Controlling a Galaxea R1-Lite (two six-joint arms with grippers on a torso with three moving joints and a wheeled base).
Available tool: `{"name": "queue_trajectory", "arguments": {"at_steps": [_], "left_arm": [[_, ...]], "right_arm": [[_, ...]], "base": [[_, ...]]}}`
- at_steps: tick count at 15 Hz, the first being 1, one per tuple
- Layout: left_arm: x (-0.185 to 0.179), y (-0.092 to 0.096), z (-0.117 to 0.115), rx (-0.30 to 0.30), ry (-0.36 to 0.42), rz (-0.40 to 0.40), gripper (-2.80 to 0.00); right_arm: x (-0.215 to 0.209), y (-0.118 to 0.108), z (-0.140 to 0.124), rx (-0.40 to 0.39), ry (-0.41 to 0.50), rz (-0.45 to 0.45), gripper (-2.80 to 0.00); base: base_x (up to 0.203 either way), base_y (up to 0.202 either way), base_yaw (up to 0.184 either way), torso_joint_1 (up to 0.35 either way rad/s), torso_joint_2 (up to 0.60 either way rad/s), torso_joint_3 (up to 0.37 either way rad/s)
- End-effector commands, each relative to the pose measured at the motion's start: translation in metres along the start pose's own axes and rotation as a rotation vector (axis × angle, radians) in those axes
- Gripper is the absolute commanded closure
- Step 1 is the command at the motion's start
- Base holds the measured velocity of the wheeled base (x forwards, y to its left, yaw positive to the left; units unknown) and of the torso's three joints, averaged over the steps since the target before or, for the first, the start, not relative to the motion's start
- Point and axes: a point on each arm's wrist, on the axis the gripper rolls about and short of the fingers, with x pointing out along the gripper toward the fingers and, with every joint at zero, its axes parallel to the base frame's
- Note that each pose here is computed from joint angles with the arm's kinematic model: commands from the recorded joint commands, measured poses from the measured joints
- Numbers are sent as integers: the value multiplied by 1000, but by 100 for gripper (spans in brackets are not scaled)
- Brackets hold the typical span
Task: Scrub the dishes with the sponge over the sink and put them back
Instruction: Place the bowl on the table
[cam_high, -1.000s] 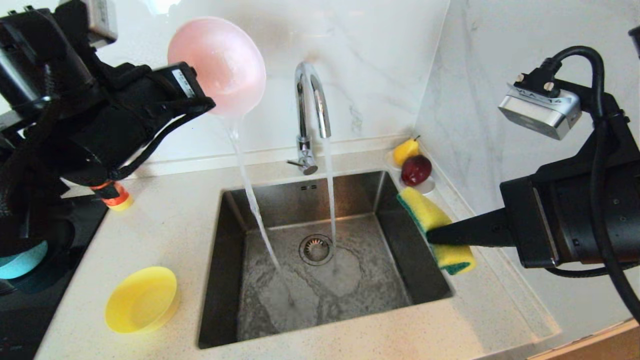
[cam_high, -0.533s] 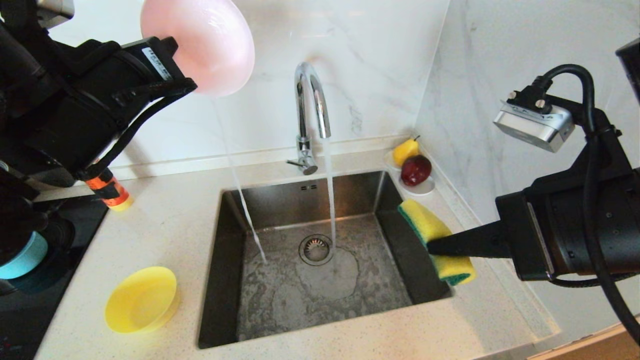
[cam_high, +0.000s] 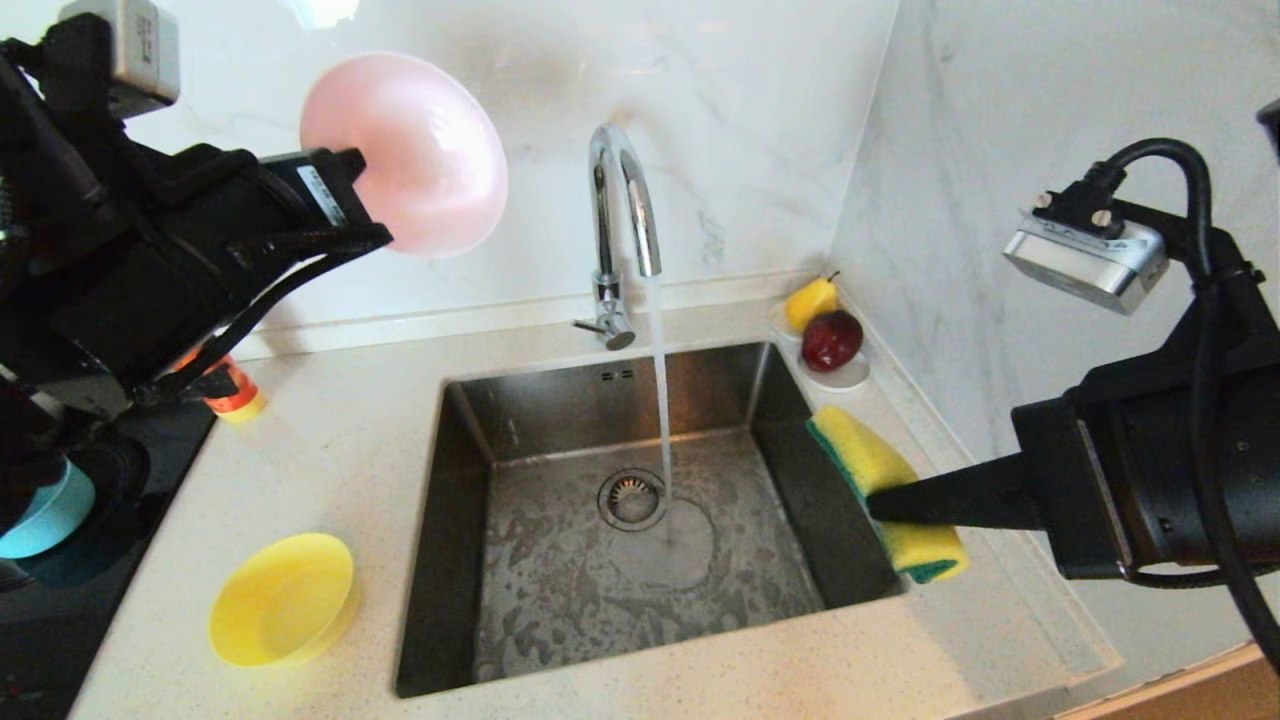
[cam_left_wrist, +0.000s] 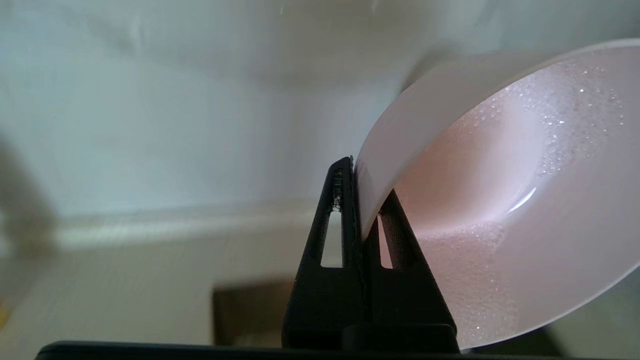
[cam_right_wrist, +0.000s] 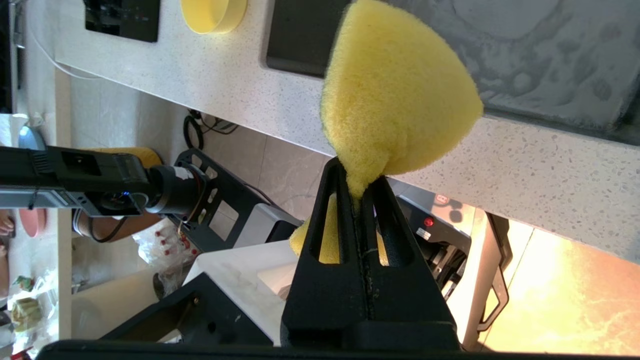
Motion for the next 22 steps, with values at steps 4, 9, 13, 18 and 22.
{"name": "queue_trajectory", "arguments": {"at_steps": [4,9,13,18,22], "left_arm": [[-28,32,-3,-38,582,194,0],[-37,98,16,-284,649,566,0],[-56,145,15,-408,669,765,0],[-65,206,-27,-555,778,966,0],[-59,240,-62,-653,828,1046,0]], "right_arm": [[-8,-5,-8,1,4,-16,0],[-17,-8,-11,2,-12,-21,0],[-15,-9,-13,1,-4,-27,0],[-11,-10,-13,-4,2,-29,0],[-10,-10,-13,-4,3,-30,0]], "base": [[0,0,0,0,0,0],[0,0,0,0,0,0],[0,0,0,0,0,0],[0,0,0,0,0,0],[0,0,0,0,0,0]]}}
